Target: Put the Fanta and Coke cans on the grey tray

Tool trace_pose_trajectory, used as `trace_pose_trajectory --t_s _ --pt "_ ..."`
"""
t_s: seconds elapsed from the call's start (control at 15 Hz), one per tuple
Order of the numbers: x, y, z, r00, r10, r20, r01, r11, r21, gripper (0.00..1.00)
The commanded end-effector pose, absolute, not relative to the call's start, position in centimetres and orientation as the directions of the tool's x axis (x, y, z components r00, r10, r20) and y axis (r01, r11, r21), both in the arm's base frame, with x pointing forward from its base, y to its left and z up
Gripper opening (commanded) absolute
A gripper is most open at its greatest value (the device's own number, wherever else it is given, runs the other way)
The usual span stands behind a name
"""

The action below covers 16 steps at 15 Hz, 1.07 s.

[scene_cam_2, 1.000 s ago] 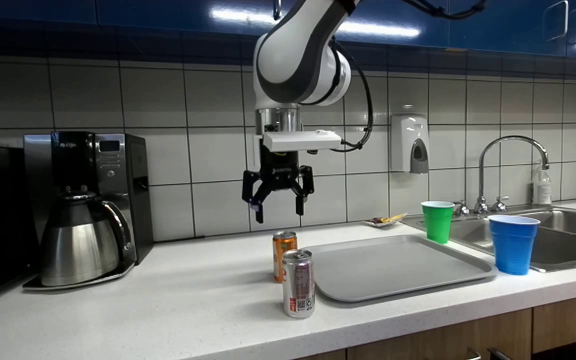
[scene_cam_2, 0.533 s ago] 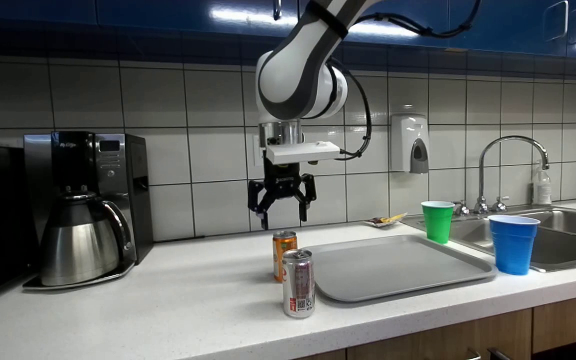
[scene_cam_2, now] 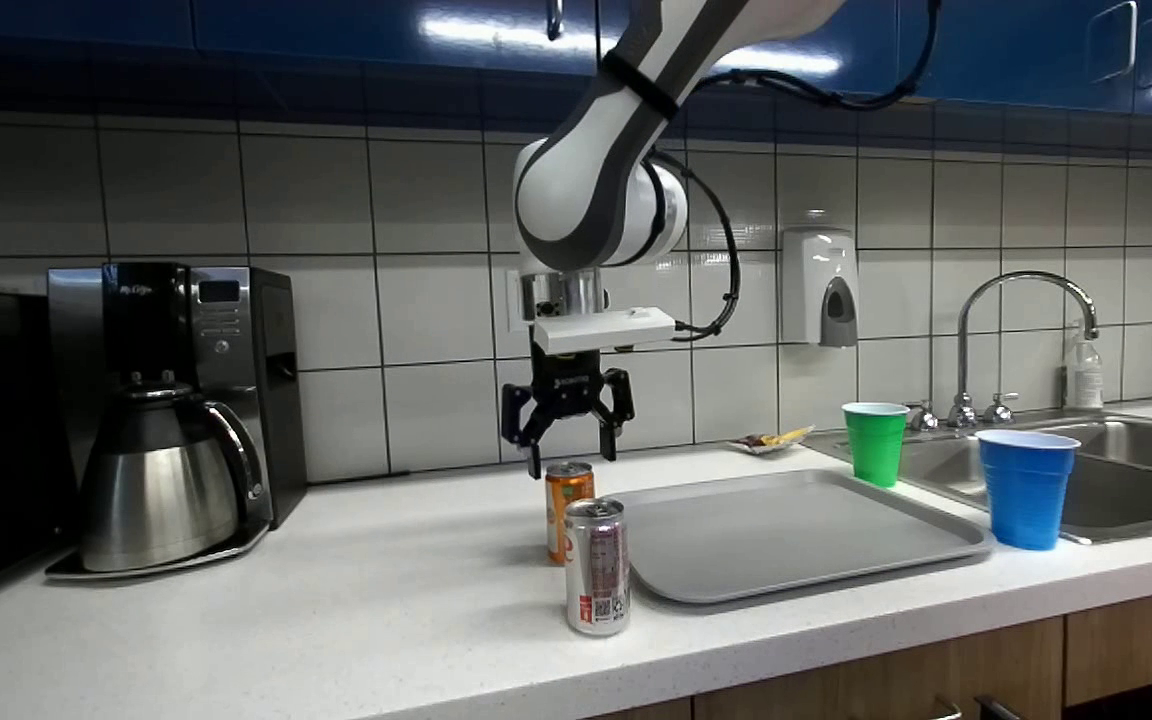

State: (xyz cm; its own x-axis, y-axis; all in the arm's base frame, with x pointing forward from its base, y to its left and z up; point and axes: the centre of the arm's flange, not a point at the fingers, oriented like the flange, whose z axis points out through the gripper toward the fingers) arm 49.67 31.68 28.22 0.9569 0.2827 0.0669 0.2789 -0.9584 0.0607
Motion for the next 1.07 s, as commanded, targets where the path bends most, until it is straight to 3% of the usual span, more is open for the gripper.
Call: trace_pose_trajectory --t_s 0.0,0.93,1.0 --pt "51.0 32.5 27.4 0.960 0.275 0.061 0.270 -0.960 0.073 1.00" --pt "52.6 32.8 24.6 0.963 0.268 0.039 0.265 -0.962 0.073 1.00" --pt "52.7 32.9 24.5 0.963 0.268 0.038 0.265 -0.962 0.072 0.78"
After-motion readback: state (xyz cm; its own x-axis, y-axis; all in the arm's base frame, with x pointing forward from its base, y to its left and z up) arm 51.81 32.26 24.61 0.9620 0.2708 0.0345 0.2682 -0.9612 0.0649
